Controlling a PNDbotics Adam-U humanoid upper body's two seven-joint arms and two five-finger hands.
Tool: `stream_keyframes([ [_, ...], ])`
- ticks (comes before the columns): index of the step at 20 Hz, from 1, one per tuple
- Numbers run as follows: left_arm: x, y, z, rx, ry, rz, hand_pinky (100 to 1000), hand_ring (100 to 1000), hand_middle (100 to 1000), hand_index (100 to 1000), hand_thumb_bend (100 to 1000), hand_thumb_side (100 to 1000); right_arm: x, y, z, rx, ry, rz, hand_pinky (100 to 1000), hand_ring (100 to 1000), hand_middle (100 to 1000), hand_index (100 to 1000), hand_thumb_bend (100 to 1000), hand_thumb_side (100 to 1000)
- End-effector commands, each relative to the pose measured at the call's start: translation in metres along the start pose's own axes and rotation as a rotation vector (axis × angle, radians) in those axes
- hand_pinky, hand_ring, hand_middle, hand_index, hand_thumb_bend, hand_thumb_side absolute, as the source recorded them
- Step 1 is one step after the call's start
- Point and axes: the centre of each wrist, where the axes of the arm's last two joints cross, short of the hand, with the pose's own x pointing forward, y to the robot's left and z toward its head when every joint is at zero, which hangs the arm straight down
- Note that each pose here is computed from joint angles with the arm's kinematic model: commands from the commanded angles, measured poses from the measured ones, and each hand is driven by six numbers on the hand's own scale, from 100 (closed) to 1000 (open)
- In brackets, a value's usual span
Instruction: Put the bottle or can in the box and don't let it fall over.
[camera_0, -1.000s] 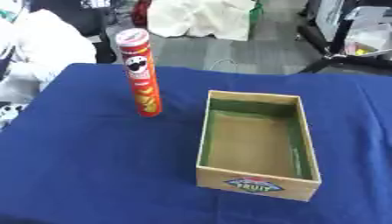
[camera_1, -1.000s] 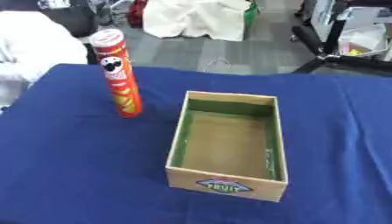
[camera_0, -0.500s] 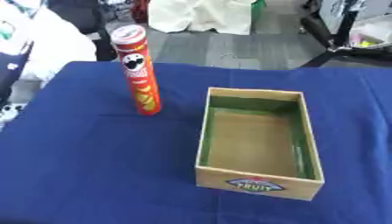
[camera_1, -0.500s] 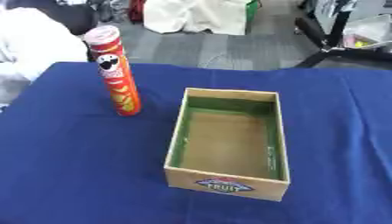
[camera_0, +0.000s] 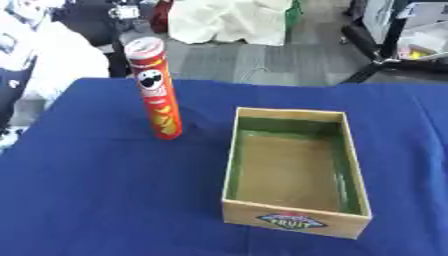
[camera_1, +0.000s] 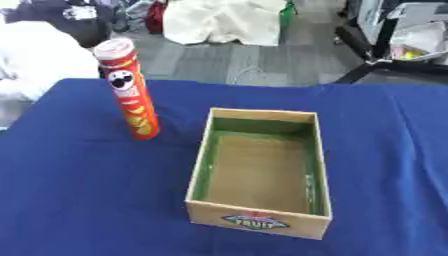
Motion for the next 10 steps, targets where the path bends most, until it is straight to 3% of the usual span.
stream_keyframes([
  [1, 0.0022, 0.0165, 0.0094, 0.028, 0.002, -0.017, 844, 862, 859, 856, 409, 929, 0.0083, -0.0037, -0.0075, 0.017, -0.037, 0.015, 890, 723, 736, 981, 100, 705],
  [10, 0.0013, 0.0158, 0.0083, 0.036, 0.006, -0.014, 865, 885, 866, 852, 420, 917, 0.0085, -0.0022, -0.008, 0.025, -0.041, 0.006, 893, 723, 736, 983, 100, 715],
])
